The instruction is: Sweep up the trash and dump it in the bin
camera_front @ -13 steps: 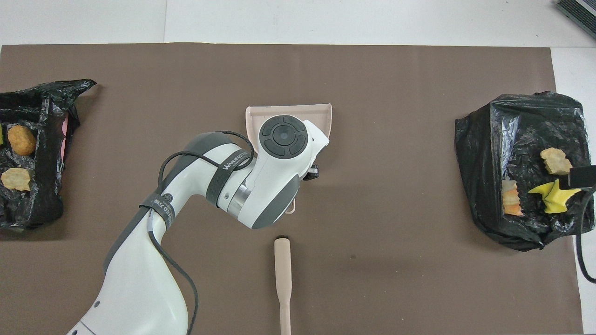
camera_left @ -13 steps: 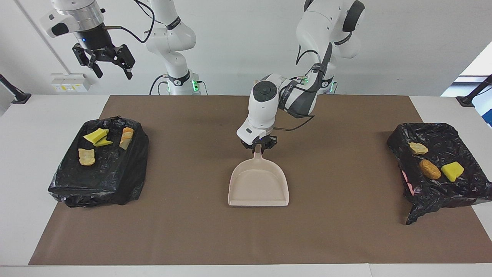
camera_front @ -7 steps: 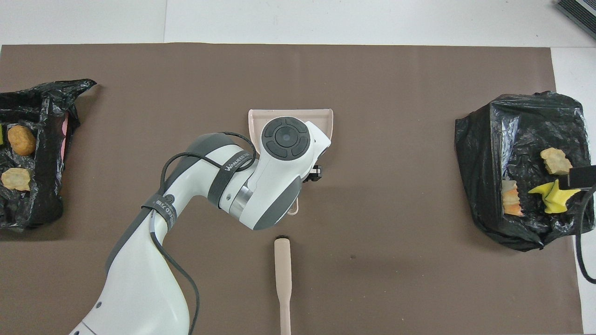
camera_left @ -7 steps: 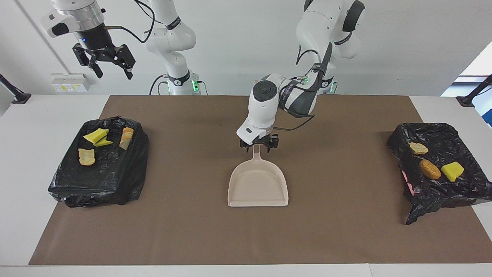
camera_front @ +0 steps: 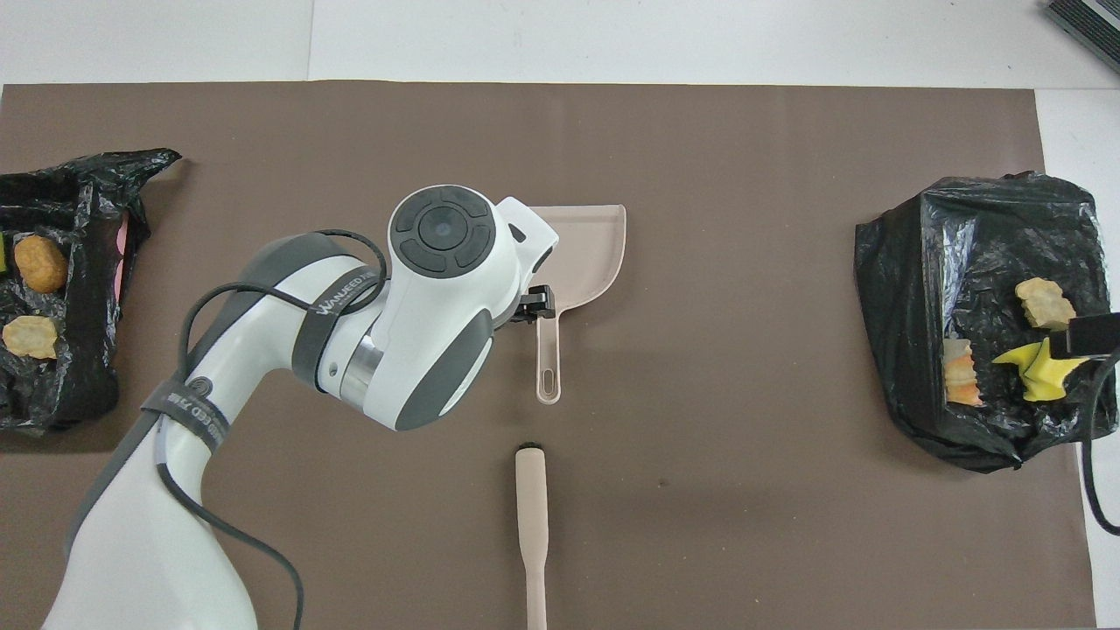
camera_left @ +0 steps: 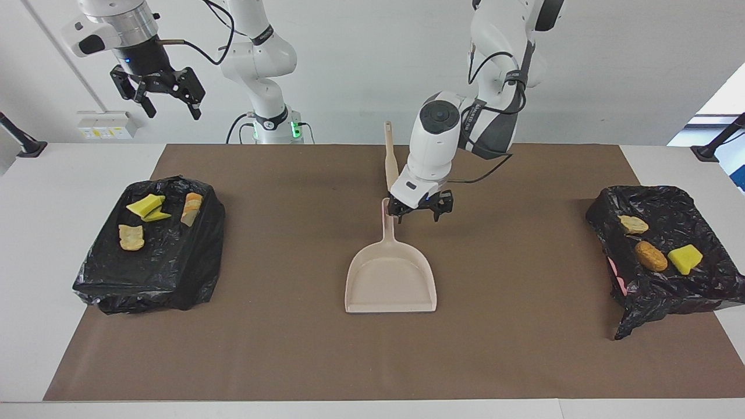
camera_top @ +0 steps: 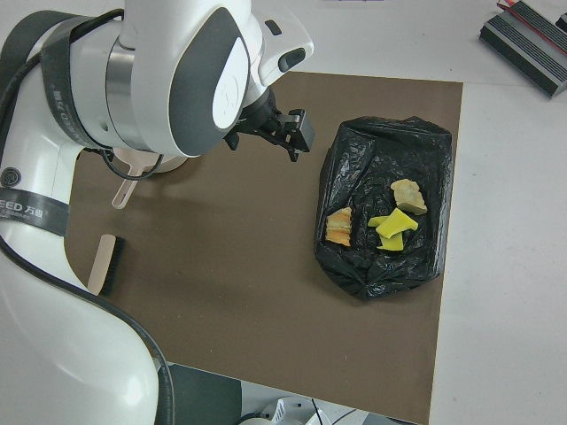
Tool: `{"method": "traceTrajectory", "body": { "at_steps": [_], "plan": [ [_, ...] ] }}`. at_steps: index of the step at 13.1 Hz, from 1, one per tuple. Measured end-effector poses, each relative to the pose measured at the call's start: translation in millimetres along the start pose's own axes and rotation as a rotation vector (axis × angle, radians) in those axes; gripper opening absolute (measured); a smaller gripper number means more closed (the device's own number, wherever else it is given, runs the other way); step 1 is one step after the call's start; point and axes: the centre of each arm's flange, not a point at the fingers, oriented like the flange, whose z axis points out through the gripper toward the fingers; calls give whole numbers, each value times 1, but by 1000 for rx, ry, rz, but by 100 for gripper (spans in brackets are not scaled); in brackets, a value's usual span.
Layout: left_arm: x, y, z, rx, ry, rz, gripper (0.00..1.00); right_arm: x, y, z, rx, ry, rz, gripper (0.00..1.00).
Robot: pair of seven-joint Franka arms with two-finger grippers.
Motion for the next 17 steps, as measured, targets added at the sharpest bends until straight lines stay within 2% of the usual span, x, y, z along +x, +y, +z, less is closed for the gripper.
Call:
{"method": "traceTrajectory", "body": {
  "at_steps": [3,5,8,14,17],
  "plan": [
    [3,-66,-42,-8,18,51,100,-1,0,0,0,-3,0,100],
    [-7,-122,-75,-3,10,101,100,-1,-5,0,-1,-1,-10,100],
    [-20,-186,-115,-3,4,108,100,2,-17,-3,-11,31,-34,100],
    [-26,-277,-203,-4,28,188,100,2,-18,-4,-11,37,-35,100],
    [-27,-299,-232,0,36,201,100,2,-18,-4,-11,37,-35,100]
  ]
}}
